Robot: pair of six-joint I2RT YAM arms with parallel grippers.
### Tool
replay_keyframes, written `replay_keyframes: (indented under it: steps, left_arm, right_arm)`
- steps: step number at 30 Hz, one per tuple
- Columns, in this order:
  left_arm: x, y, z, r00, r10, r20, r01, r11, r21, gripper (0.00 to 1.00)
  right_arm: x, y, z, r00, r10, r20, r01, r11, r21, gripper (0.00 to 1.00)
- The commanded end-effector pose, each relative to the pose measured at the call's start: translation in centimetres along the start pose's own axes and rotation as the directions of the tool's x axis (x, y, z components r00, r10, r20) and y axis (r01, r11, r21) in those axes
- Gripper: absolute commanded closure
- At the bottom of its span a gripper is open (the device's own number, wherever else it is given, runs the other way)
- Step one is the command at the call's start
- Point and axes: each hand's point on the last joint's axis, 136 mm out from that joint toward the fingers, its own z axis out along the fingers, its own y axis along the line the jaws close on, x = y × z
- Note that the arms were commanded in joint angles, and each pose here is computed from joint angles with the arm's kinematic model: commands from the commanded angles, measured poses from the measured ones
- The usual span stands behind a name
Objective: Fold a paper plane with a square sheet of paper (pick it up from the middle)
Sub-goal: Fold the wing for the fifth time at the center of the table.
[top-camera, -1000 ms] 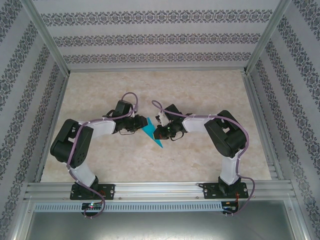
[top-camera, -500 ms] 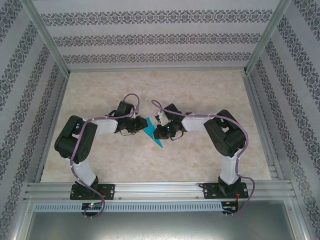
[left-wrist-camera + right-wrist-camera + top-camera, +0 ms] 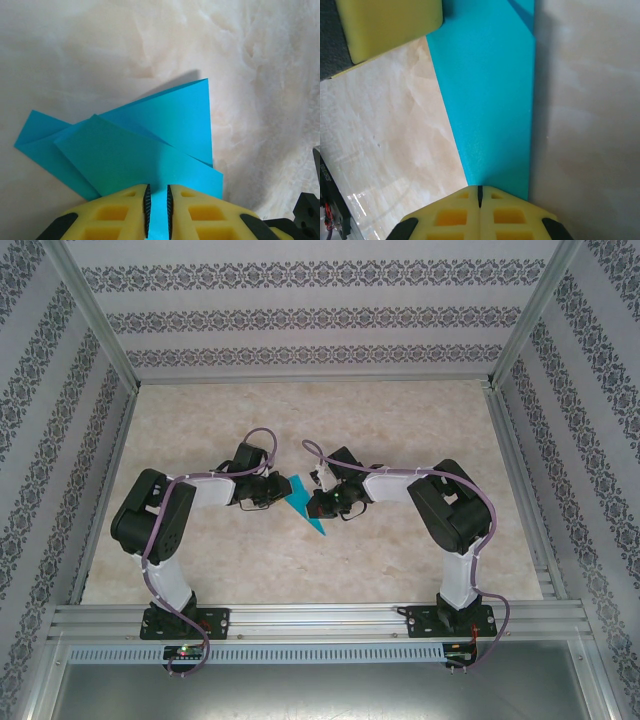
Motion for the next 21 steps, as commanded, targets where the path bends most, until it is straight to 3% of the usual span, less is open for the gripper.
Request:
replay_keyframes:
  steps: [1, 8, 16, 21]
  left_arm:
    - [-0.4, 2.8, 0.4, 0.998, -0.067, 0.005, 0.068, 0.994, -0.09, 0.8]
    - [-1.7, 5.0, -0.7, 0.995, -0.092, 0.034, 0.096, 0.985, -0.145, 0.8]
    - [-5.5, 7.6, -2.9, 0.987, -0.123, 0.106, 0.139, 0.976, -0.165, 0.81]
    - [-7.3, 6.4, -4.3, 0.989, -0.068, 0.13, 0.085, 0.988, -0.131, 0.81]
  right_arm:
    - [2.7, -4.2, 1.5, 0.995, 0.062, -0.077, -0.05, 0.987, 0.152, 1.0]
    - [4.4, -5.7, 1.5, 0.989, 0.082, -0.123, -0.056, 0.977, 0.204, 1.0]
    - [5.9, -6.8, 1.3, 0.984, 0.094, -0.153, -0.055, 0.97, 0.238, 1.0]
    - [5.5, -6.3, 1.3, 0.986, 0.086, -0.144, -0.051, 0.972, 0.228, 1.0]
